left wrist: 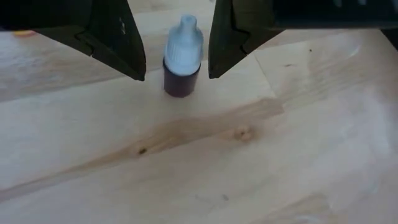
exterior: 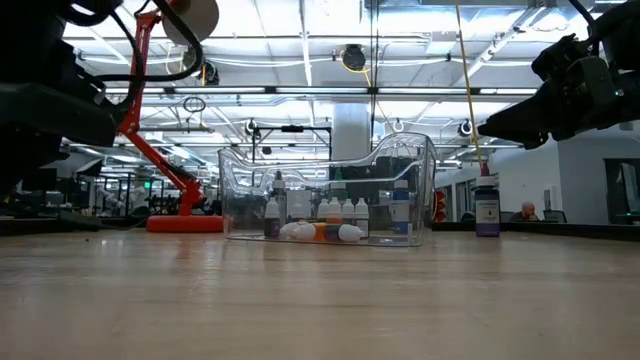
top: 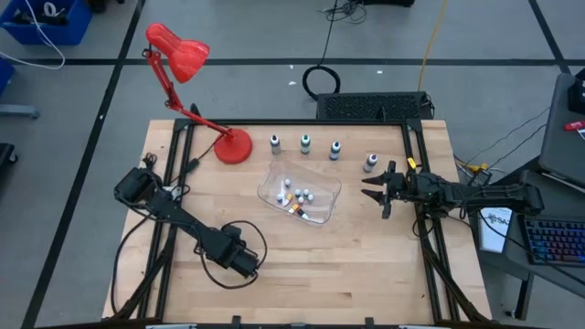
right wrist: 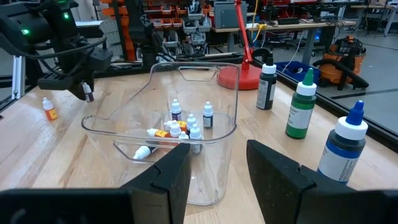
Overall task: Pick & Place food coloring
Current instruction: Put the small black food coloring bottle in the transparent bin
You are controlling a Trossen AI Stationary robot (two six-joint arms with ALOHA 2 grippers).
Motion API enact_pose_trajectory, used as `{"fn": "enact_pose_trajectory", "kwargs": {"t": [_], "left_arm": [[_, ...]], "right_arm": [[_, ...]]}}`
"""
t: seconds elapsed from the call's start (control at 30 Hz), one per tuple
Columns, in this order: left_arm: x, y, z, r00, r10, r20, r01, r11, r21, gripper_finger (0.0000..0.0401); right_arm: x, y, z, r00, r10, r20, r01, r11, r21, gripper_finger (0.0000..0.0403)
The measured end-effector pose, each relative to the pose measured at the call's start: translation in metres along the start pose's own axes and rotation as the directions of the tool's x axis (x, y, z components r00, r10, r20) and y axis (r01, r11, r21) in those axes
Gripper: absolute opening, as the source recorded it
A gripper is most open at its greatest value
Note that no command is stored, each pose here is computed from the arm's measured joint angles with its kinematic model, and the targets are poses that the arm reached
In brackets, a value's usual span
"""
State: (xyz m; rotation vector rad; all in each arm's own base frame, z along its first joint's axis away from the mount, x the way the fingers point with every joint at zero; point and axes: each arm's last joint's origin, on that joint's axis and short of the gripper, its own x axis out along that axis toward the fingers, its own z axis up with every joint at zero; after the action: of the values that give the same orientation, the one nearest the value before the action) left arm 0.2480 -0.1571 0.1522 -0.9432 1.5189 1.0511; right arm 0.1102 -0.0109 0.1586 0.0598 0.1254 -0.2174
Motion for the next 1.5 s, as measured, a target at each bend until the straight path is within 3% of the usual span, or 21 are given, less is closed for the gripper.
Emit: {"fn": "enact_pose_trajectory", "kwargs": {"t": [0.7, 1.33, 1.5], "left_arm": [[-0.0009, 0.0, 0.0007, 0.999, 0.005, -0.033, -0.003, 0.999, 0.04, 0.0132], [-0.0015, -0.0003, 0.0014, 1.0, -0.003, -0.016, 0.003, 0.999, 0.034, 0.0132], [-0.0015, -0.0003, 0.0021, 1.0, -0.003, -0.01, 0.003, 0.999, 0.037, 0.015]], "right_arm": [[0.0, 0.0, 0.0, 1.0, 0.0, 0.0, 0.0, 1.0, 0.0, 0.0144], [0.0, 0.0, 0.0, 1.0, 0.0, 0.0, 0.0, 1.0, 0.0, 0.0144], [0.0, 0.0, 0.0, 1.0, 0.0, 0.0, 0.0, 1.0, 0.0, 0.0144]]}}
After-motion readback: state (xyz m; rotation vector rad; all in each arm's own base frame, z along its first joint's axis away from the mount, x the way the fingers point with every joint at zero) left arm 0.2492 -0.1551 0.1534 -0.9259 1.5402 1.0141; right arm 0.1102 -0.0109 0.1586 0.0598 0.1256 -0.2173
